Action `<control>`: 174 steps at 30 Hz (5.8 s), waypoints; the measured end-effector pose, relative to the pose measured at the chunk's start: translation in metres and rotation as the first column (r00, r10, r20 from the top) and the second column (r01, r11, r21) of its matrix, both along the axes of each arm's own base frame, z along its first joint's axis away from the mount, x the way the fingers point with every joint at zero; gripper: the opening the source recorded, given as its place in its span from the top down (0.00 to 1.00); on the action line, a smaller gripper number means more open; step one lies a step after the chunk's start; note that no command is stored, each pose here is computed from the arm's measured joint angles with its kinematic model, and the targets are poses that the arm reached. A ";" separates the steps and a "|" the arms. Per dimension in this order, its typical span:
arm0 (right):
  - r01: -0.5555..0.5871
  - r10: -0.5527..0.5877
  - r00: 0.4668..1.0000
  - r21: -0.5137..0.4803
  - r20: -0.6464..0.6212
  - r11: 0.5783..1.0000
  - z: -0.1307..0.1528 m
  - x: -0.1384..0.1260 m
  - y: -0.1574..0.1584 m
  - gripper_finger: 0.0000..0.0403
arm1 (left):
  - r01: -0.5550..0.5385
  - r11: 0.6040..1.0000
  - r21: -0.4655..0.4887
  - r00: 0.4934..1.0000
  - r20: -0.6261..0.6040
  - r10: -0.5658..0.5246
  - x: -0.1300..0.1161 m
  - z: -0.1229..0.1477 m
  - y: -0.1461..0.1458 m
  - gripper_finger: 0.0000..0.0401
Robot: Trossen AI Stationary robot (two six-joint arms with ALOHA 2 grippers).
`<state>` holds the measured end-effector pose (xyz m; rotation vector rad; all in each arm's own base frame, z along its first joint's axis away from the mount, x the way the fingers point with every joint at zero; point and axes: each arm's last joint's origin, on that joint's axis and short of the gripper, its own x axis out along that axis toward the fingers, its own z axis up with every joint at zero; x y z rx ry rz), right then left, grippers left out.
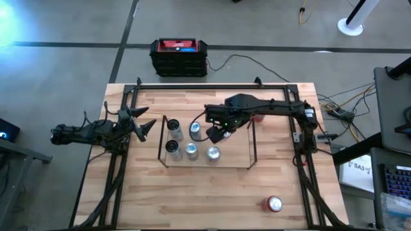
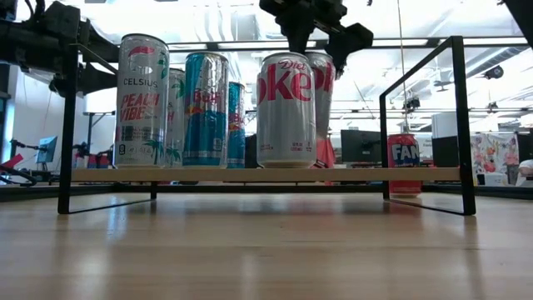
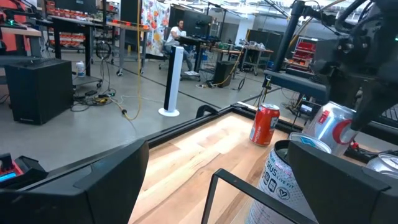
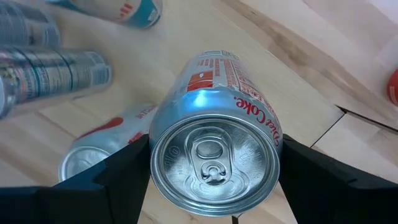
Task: Place canned beverage on shelf
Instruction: Put the red-silver soda can on the shelf aligned with the red-silver soda can
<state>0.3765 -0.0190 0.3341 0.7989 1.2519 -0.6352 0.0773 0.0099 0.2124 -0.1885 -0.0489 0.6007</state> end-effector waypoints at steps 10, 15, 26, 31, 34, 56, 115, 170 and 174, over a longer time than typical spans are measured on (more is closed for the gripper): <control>-0.001 0.000 0.999 -0.010 -0.043 1.000 -0.014 0.000 0.000 0.28 | 0.000 1.000 0.000 1.000 0.000 0.000 0.000 0.000 0.000 0.08; -0.001 0.000 0.998 -0.009 -0.059 1.000 -0.020 0.000 0.001 0.28 | 0.000 1.000 0.000 1.000 0.000 0.000 0.000 0.000 0.000 0.08; 0.012 -0.010 0.996 0.026 -0.084 1.000 -0.033 0.000 0.003 0.28 | 0.000 1.000 0.000 1.000 0.000 0.000 0.000 0.000 0.000 0.08; 0.037 -0.035 0.996 0.029 -0.079 0.999 -0.032 0.001 0.004 0.27 | 0.000 1.000 0.000 1.000 0.000 0.000 0.000 0.000 0.000 0.08; 0.035 -0.031 0.996 0.043 -0.079 0.998 -0.032 0.001 0.004 0.22 | 0.000 1.000 0.000 1.000 0.000 0.000 0.000 0.000 0.000 0.08; 0.219 -0.206 0.971 0.098 -0.124 0.971 -0.032 -0.002 0.006 0.11 | 0.000 1.000 0.000 1.000 0.000 0.000 0.000 0.000 0.000 0.08; 0.356 -0.355 0.935 0.077 -0.017 0.931 -0.049 0.026 -0.001 0.24 | 0.000 1.000 0.000 1.000 0.000 0.000 0.000 0.000 0.000 0.08; 0.231 -0.233 0.972 0.066 0.026 0.971 -0.053 0.032 0.003 0.14 | 0.000 1.000 0.000 1.000 0.000 0.000 0.000 0.000 0.000 0.08; 0.231 -0.233 0.972 0.066 0.026 0.971 -0.053 0.032 0.003 0.13 | 0.000 1.000 0.000 1.000 0.000 0.000 0.000 0.000 0.000 0.08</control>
